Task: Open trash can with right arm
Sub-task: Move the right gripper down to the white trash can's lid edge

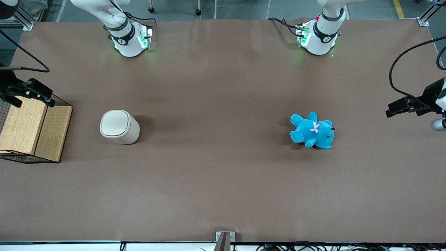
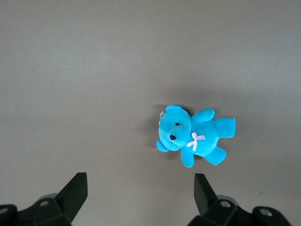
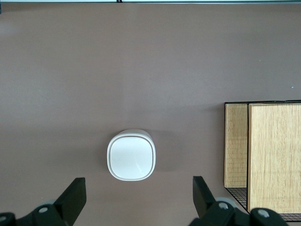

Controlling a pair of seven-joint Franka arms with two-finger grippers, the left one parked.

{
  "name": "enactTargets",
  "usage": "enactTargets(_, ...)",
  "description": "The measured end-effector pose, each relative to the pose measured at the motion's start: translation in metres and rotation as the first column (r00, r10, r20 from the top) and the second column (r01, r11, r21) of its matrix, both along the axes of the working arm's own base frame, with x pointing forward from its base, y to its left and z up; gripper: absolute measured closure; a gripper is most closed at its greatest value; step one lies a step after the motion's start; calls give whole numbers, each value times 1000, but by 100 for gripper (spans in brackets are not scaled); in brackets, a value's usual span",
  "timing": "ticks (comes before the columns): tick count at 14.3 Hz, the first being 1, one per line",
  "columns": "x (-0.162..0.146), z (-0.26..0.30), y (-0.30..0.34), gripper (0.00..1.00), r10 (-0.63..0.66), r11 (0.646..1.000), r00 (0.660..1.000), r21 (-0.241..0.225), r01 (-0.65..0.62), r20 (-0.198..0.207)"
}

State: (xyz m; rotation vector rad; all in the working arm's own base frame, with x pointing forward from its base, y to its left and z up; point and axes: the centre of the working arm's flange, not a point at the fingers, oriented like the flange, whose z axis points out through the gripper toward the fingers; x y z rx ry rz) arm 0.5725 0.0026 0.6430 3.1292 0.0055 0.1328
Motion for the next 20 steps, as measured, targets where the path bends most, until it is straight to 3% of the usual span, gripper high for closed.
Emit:
enactTargets(4,-1,-3,0,0,-1,1000,1000,0,1,-10)
enactTargets(11,-5,-12,0,0,-3,1000,998,0,3,-67)
enactTargets(15,-2,-64,1,2,-1,1000,986,-2,1,-170)
enactTargets(16,1,-83,2,6,0,1000,979,-3,-1,-202)
enactTargets(20,6,-159,11,51,13,1000,940,-6,-17,-340)
